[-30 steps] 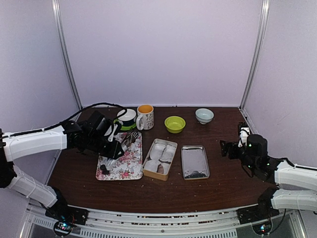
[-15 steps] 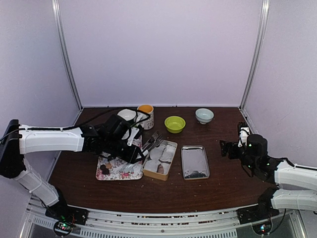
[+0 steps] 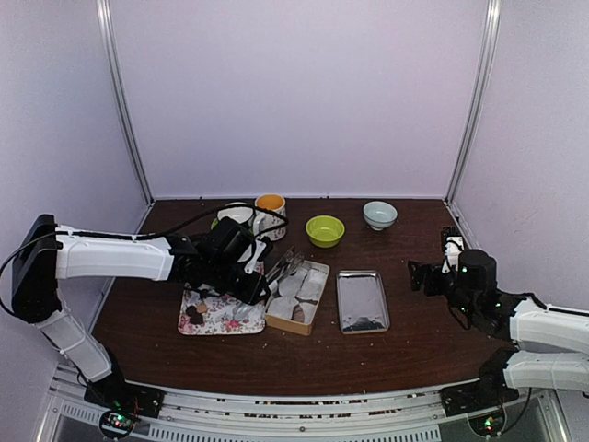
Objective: Pack the chocolate
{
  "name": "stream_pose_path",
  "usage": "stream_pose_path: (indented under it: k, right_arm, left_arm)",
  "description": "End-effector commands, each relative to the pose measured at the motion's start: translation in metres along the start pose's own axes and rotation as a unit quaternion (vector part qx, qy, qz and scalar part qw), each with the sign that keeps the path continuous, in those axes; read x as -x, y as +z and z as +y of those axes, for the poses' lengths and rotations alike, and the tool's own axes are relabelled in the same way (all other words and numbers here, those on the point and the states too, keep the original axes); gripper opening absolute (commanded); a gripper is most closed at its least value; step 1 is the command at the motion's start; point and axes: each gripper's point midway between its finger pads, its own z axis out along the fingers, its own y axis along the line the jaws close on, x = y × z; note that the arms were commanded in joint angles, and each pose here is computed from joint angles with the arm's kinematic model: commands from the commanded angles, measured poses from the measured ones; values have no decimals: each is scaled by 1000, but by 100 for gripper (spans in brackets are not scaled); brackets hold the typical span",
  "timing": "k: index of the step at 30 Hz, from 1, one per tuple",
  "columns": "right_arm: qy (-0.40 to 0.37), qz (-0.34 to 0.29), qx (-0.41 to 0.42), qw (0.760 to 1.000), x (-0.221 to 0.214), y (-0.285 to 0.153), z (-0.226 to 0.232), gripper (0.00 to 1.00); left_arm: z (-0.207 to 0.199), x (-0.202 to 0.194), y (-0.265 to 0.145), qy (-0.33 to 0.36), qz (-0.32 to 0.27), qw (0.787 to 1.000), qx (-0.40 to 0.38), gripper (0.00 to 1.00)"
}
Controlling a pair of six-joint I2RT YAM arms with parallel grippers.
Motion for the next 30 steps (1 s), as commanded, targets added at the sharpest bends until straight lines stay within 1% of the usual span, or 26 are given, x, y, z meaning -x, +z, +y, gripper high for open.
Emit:
stream_pose_path:
  k: [1,15,25,30]
  right_arm:
    - [2,-10,3,1000,7,1,2,100]
    - [1,-9,4,1000,7,1,2,100]
    - [1,-9,4,1000,7,0,2,100]
    - [1,-8,11,1000,8,0,4,100]
  left_arm:
    - [-5,24,-3,4,-37,999,0,28]
    - [1,20,-3,-2,-33,999,14,37]
    - [2,19,-6,-4,-38,999,14,39]
    - [5,20,-19,-6,-51,999,17,39]
